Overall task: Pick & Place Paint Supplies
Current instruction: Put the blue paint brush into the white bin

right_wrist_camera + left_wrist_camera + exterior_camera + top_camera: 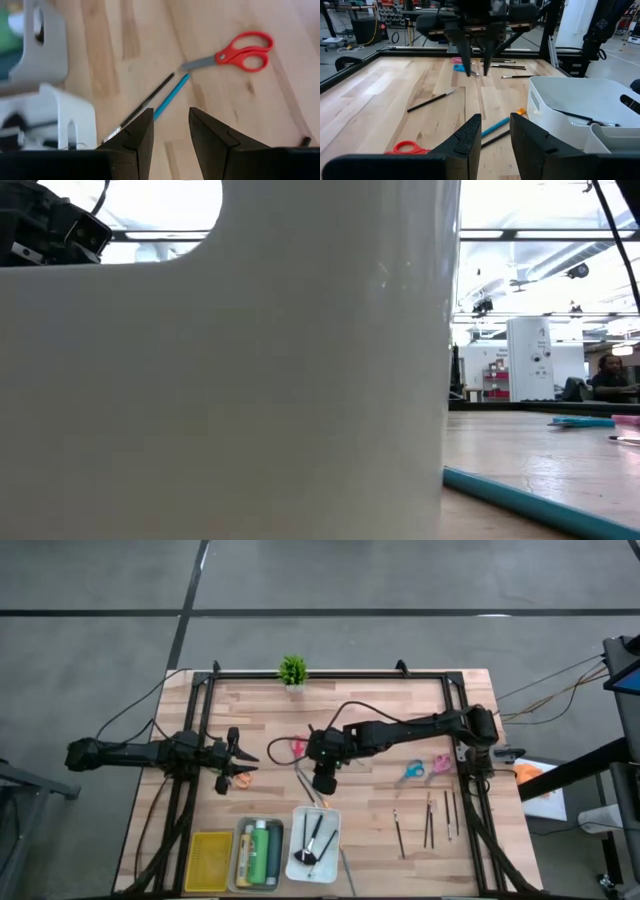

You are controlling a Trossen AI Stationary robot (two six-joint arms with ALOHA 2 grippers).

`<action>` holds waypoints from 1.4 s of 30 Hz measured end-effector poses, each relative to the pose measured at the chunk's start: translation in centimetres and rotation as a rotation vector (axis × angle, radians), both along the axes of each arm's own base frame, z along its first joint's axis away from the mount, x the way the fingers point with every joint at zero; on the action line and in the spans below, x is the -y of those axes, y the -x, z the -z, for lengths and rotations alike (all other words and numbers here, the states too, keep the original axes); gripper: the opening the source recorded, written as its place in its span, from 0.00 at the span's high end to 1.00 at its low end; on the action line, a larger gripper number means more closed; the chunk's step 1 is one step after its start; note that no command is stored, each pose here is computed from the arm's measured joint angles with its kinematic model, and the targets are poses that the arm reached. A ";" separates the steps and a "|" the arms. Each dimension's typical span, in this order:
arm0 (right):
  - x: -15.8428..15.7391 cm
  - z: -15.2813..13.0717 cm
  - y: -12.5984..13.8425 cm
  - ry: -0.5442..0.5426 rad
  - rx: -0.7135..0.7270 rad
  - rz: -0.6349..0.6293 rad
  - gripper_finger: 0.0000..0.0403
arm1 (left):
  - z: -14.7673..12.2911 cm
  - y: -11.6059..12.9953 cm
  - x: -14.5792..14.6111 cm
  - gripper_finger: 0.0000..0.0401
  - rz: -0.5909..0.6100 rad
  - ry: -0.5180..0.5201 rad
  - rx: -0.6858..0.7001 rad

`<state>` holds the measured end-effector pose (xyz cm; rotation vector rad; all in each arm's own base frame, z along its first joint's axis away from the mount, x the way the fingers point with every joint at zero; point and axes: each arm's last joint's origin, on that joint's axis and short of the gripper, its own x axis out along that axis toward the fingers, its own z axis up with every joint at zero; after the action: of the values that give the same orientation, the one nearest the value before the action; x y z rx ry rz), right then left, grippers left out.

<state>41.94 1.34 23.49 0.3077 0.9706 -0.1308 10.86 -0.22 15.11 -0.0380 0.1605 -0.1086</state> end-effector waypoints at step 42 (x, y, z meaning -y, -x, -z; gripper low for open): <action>0.4 10.2 -5.2 -0.150 -0.098 0.386 0.70 | 0.0 0.0 0.0 0.74 0.000 0.000 0.000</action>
<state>47.16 0.95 13.30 0.6308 1.0115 -0.4289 10.86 -0.22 15.11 -0.0382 0.1603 -0.1086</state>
